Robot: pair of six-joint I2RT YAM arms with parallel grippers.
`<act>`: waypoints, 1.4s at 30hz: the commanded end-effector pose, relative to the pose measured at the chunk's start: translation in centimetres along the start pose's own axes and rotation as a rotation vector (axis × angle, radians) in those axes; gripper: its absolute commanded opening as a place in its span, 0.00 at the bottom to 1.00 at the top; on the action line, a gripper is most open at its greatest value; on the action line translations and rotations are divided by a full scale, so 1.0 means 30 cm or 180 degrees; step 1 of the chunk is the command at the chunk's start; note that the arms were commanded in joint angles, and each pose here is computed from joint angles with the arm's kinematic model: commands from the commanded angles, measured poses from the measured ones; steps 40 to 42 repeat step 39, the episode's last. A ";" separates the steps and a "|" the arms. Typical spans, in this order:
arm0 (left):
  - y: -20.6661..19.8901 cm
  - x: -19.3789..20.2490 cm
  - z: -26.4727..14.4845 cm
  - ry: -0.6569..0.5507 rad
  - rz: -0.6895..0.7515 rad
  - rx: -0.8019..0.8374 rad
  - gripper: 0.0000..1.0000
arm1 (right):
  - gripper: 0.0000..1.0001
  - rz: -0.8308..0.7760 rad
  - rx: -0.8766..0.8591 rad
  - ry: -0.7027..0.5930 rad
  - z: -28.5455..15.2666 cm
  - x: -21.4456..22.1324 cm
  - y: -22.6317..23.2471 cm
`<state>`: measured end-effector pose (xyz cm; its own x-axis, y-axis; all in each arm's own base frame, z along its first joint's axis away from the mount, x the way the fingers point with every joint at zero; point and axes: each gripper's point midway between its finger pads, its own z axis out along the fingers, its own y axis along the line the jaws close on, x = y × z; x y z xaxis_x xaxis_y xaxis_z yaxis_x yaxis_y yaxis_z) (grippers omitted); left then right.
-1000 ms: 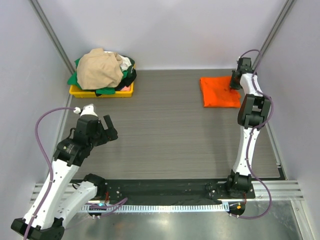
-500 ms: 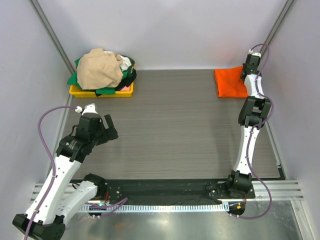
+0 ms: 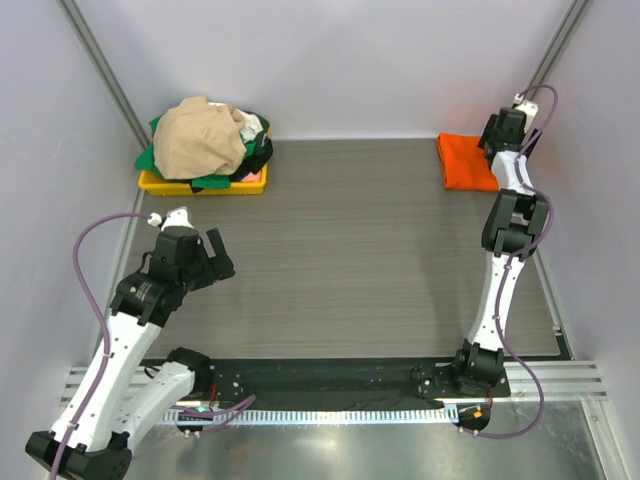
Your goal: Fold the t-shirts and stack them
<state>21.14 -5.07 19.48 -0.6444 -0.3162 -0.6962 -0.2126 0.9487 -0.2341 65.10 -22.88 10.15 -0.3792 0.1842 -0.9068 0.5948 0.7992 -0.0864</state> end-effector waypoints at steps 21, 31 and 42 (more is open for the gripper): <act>-0.023 -0.060 -0.042 -0.0268 -0.0033 0.0234 0.92 | 1.00 0.0320 -0.2649 0.0492 -1.633 0.415 0.369; -0.001 -0.098 -0.113 -0.0642 -0.0158 0.0307 0.94 | 1.00 0.0309 -0.3028 0.0886 -1.948 0.792 0.213; 0.007 -0.116 -0.139 -0.0773 -0.0133 0.0323 0.94 | 1.00 0.0132 -0.3176 0.1043 -2.004 0.846 0.240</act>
